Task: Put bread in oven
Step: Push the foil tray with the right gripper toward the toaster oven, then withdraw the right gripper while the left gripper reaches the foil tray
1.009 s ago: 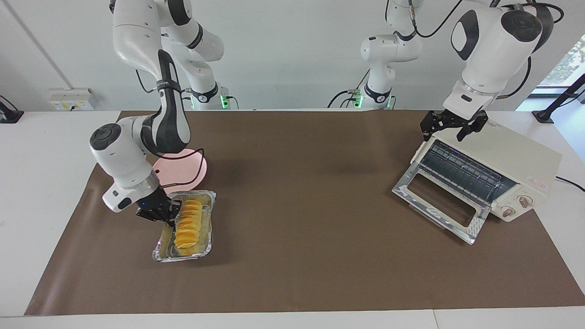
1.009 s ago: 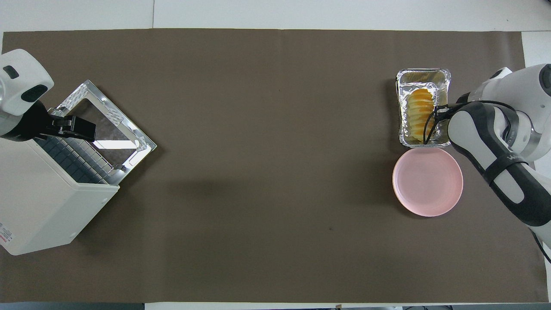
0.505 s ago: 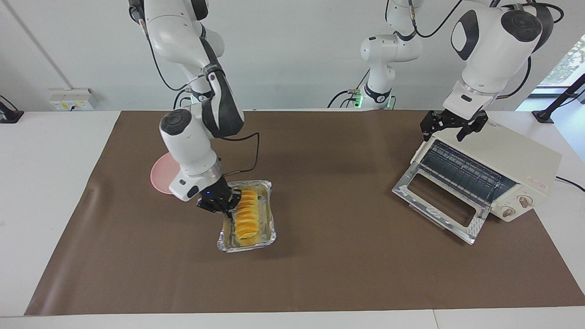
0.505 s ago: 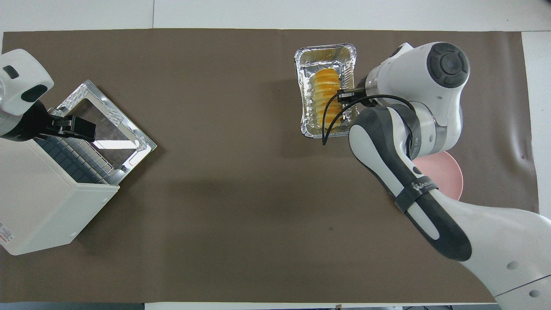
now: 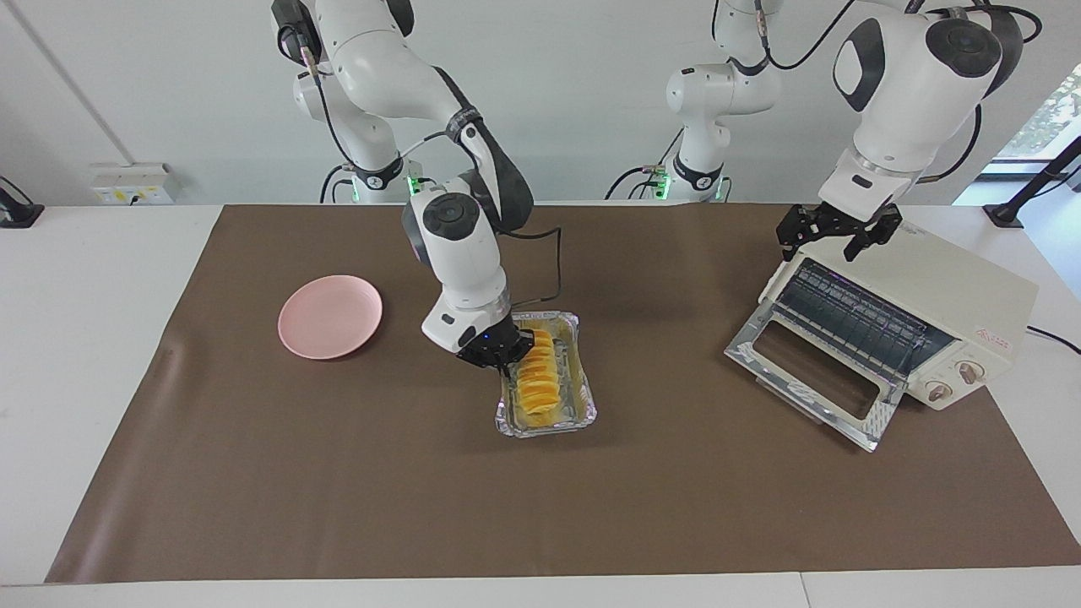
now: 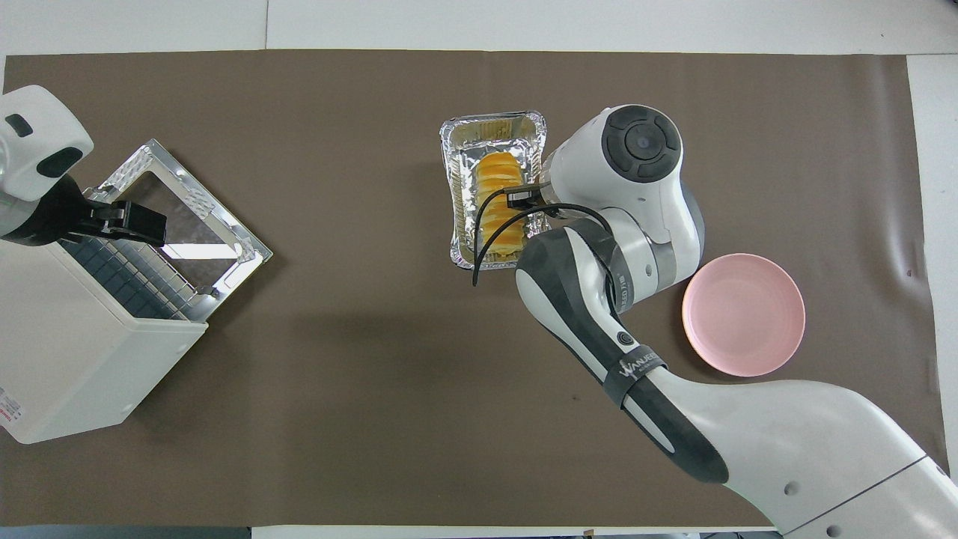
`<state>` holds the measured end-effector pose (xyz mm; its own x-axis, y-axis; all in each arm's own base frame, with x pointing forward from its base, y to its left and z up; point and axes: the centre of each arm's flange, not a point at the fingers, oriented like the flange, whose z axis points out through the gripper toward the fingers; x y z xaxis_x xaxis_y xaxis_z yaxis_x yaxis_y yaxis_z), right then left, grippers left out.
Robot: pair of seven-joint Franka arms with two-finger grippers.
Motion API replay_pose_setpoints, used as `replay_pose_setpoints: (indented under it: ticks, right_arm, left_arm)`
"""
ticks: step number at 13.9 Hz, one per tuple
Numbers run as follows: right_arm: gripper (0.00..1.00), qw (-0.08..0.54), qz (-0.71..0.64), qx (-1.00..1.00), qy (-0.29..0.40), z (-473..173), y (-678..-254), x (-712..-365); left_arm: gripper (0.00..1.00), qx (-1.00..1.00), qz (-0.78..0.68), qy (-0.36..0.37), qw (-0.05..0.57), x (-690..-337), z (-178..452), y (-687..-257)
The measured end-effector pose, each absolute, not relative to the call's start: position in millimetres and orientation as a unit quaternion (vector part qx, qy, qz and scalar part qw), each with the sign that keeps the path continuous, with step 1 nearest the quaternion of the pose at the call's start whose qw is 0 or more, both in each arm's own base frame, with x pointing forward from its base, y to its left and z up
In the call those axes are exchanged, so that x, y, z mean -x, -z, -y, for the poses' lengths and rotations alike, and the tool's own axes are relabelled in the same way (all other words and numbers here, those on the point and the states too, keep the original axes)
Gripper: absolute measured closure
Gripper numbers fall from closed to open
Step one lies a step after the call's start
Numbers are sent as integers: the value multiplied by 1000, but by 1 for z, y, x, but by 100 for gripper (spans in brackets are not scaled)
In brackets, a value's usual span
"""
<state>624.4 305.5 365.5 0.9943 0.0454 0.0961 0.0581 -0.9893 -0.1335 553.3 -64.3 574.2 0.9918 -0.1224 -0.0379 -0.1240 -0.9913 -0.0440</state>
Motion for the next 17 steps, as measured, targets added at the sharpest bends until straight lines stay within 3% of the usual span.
replay_pose_setpoints:
  ticks: [11,17]
  right_arm:
    - [95,83,14,994,66,-332,-318,-628]
    - [30,62,29,996,59,-336,-318,-624]
  left_arm:
    - [0,998,-62,-17,23,-553,64,-574]
    - [0,997,-62,-29,24,-550,66,-572]
